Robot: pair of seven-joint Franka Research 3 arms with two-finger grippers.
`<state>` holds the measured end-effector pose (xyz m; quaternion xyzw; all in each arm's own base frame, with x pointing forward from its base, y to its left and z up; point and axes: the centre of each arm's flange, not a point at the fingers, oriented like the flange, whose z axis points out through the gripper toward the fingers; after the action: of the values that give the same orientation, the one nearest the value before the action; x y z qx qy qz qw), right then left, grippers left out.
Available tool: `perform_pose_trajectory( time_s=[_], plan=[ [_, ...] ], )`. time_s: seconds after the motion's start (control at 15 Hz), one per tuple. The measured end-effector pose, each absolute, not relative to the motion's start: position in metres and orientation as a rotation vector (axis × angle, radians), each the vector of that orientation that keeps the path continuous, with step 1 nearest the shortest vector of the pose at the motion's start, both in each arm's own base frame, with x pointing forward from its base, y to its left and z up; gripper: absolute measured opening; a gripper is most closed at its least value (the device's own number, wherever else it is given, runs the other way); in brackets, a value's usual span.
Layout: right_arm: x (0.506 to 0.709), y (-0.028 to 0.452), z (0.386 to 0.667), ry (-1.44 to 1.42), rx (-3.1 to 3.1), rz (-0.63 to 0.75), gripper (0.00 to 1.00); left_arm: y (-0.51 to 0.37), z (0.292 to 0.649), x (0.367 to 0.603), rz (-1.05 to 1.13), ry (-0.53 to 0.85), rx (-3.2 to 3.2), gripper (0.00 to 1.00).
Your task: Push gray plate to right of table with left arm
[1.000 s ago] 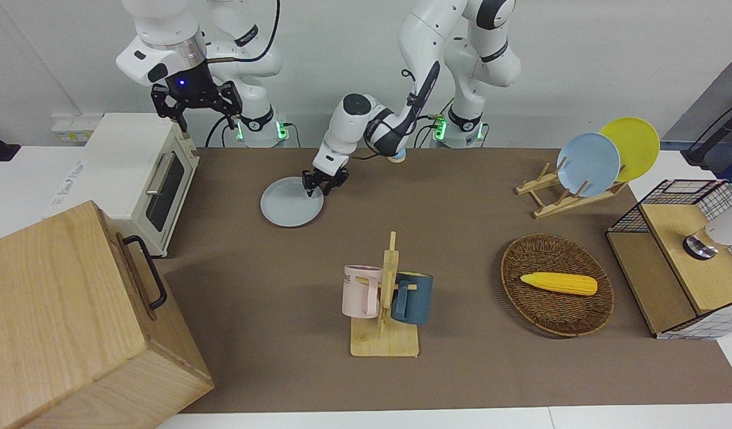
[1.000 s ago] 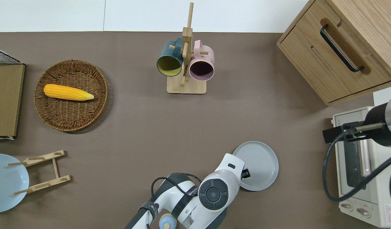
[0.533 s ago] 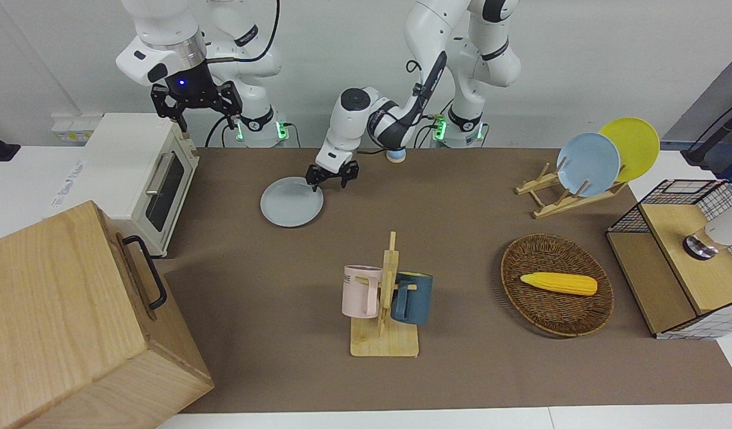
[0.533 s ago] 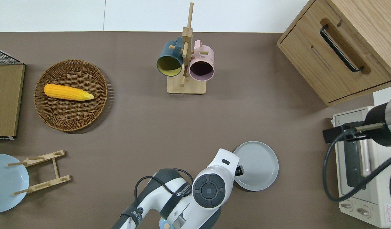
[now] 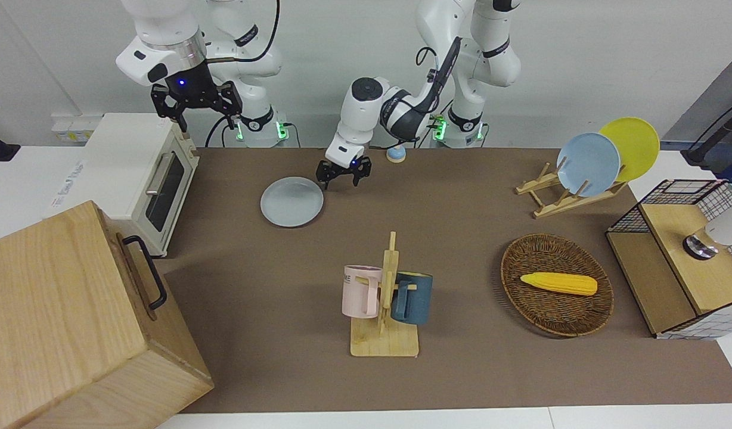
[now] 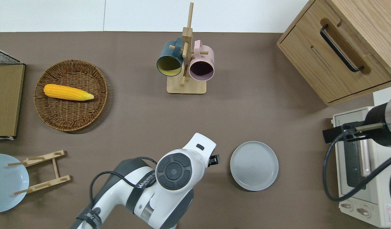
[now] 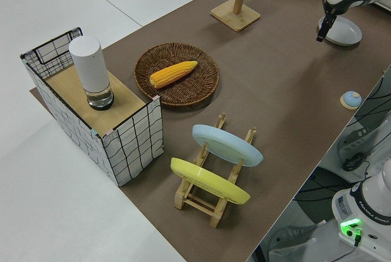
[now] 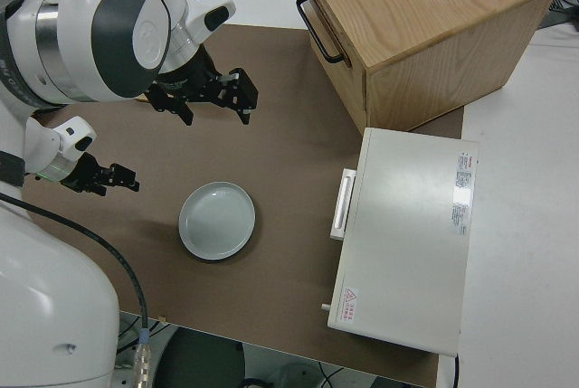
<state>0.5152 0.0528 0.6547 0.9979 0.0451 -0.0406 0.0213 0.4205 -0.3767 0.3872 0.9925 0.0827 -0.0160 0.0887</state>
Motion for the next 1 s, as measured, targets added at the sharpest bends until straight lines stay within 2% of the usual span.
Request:
perform_pose_trajectory(
  time_s=[0.6, 1.0],
  plan=[
    [0.515, 0.053, 0.655, 0.140, 3.093, -0.126, 1.00, -0.210, 0.432, 0.484, -0.093, 0.010, 3.014, 1.00],
    [0.515, 0.053, 0.655, 0.140, 3.093, -0.126, 1.00, -0.115, 0.465, 0.499, -0.040, -0.058, 3.052, 1.00]
  ],
)
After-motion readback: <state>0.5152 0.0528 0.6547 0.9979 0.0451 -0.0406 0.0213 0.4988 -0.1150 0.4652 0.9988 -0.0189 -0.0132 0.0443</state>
